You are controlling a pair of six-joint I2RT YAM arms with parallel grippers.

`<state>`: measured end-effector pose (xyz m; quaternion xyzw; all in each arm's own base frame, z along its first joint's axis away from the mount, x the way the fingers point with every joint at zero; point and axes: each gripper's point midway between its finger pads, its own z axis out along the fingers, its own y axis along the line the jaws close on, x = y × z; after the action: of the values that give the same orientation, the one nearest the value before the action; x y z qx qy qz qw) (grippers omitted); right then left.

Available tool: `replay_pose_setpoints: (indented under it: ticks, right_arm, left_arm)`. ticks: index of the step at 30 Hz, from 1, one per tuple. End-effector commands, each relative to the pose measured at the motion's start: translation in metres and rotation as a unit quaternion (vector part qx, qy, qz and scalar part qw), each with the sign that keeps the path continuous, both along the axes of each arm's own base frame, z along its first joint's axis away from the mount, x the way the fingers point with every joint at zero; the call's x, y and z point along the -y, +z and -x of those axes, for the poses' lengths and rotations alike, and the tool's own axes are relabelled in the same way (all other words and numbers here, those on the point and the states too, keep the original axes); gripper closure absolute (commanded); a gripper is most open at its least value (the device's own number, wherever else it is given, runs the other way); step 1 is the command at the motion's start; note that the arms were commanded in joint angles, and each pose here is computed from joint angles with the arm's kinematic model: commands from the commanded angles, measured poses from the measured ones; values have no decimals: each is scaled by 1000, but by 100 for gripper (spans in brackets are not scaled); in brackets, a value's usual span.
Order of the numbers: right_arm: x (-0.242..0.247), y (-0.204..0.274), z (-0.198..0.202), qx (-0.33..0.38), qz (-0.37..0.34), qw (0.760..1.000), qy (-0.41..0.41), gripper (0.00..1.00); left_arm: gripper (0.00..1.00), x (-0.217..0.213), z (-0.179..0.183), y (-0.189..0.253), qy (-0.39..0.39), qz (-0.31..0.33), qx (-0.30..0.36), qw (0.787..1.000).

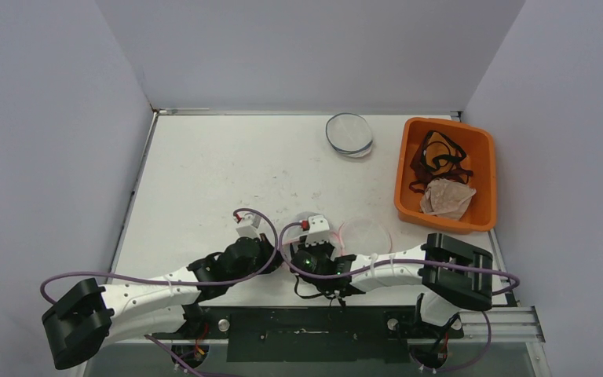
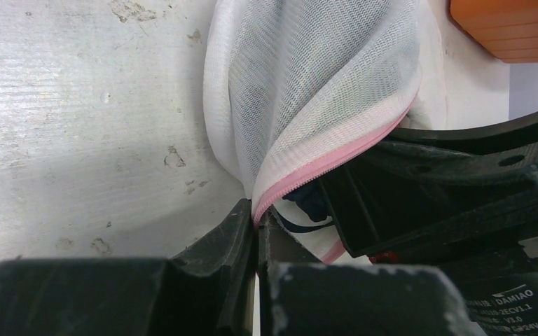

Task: Unzip the laundry bag and remove the bra
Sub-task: Pick up the bra from the laundry bag.

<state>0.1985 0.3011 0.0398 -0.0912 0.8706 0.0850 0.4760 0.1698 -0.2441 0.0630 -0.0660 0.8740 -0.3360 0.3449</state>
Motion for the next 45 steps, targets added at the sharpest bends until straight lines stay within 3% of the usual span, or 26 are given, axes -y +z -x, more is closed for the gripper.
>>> replay_pose_setpoints:
  ticks: [1, 7, 13, 19, 25, 32, 45]
  right_arm:
    - [4, 14, 3, -1, -24, 1000, 8, 92]
    - [-8, 40, 21, -7, -65, 993, 102, 95]
    - [-23, 76, 48, -2, -111, 967, 231, 95]
    - [-27, 85, 66, -8, -69, 946, 318, 95]
    - [-20, 74, 71, -23, -23, 940, 341, 95]
    - [-21, 74, 75, -17, -19, 933, 358, 95]
    - [-28, 162, 90, 58, -135, 905, 400, 95]
  left_arm:
    - [100, 11, -6, 24, 0, 34, 23, 999]
    - [100, 10, -6, 26, 2, 33, 24, 999]
    - [100, 7, -12, 37, 12, 29, 37, 999]
    - [100, 8, -24, 62, 16, 30, 57, 998]
    - [100, 5, -39, 98, 34, 44, 90, 994]
    - [100, -6, -48, 110, 52, 31, 104, 993]
    - [100, -5, -47, 70, 48, 6, 63, 997]
